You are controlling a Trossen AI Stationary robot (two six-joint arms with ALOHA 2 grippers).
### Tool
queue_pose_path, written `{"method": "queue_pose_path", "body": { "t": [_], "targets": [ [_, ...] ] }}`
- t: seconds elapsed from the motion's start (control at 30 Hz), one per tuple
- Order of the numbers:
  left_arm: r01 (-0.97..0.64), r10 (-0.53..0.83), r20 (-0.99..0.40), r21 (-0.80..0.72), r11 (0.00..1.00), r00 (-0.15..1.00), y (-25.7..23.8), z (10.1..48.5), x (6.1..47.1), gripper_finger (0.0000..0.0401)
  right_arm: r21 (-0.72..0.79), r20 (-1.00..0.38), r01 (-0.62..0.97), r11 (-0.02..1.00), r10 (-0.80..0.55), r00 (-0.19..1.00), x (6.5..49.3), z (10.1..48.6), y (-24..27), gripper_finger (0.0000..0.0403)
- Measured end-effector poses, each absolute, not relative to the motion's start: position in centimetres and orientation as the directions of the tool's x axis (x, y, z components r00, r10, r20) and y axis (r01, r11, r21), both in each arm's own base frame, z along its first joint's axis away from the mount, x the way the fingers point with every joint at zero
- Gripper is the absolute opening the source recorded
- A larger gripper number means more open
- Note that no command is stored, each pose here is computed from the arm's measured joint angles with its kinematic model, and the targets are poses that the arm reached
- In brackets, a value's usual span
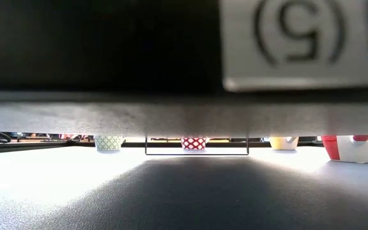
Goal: Place coffee mugs
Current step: Put the red mug on the shelf
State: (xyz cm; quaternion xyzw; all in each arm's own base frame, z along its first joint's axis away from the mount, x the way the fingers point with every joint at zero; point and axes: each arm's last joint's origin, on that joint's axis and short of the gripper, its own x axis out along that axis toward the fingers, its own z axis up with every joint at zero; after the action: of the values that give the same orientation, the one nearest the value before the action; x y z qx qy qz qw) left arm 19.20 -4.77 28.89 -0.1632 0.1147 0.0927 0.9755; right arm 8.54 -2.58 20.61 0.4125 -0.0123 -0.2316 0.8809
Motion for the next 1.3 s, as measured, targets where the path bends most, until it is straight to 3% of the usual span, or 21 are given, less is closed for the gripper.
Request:
{"method": "queue_pose_path", "body": {
  "t": [0.3, 0.43, 0.6, 0.8, 0.93, 1.3],
  "targets": [
    [-0.255, 0.149, -0.292, -0.369, 0.894, 0.945, -4.6, 28.6, 18.9, 0.0052, 0.623, -0.552, 0.660, 0.420, -0.363, 0.751, 7.7, 24.7, -2.3, 0.0066],
    [-0.287, 0.149, -0.305, -0.481, 0.828, 0.941, -4.5, 28.6, 18.6, 0.0052, 0.558, -0.695, 0.732, 0.391, -0.261, 0.670, 9.0, 25.6, -2.4, 0.0066],
    [-0.328, 0.143, -0.361, -0.526, 0.785, 0.922, -4.4, 28.2, 17.8, 0.0052, 0.425, -0.869, 0.838, 0.342, -0.105, 0.483, 11.7, 25.2, -2.7, 0.0066],
    [-0.353, 0.109, -0.438, -0.525, 0.774, 0.892, -4.3, 27.6, 17.2, 0.0052, 0.390, -0.918, 0.868, 0.308, 0.062, 0.391, 13.6, 24.9, -2.5, 0.0066],
    [-0.362, 0.106, -0.464, -0.507, 0.782, 0.879, -4.3, 27.3, 17.0, 0.0052, 0.379, -0.925, 0.874, 0.302, 0.099, 0.367, 14.5, 25.0, -2.0, 0.0066],
    [-0.338, 0.103, -0.450, -0.481, 0.809, 0.887, -4.0, 27.7, 16.2, 0.0052, 0.374, -0.926, 0.816, 0.440, 0.128, 0.355, 16.7, 26.3, 0.3, 0.0066]
  ]
}}
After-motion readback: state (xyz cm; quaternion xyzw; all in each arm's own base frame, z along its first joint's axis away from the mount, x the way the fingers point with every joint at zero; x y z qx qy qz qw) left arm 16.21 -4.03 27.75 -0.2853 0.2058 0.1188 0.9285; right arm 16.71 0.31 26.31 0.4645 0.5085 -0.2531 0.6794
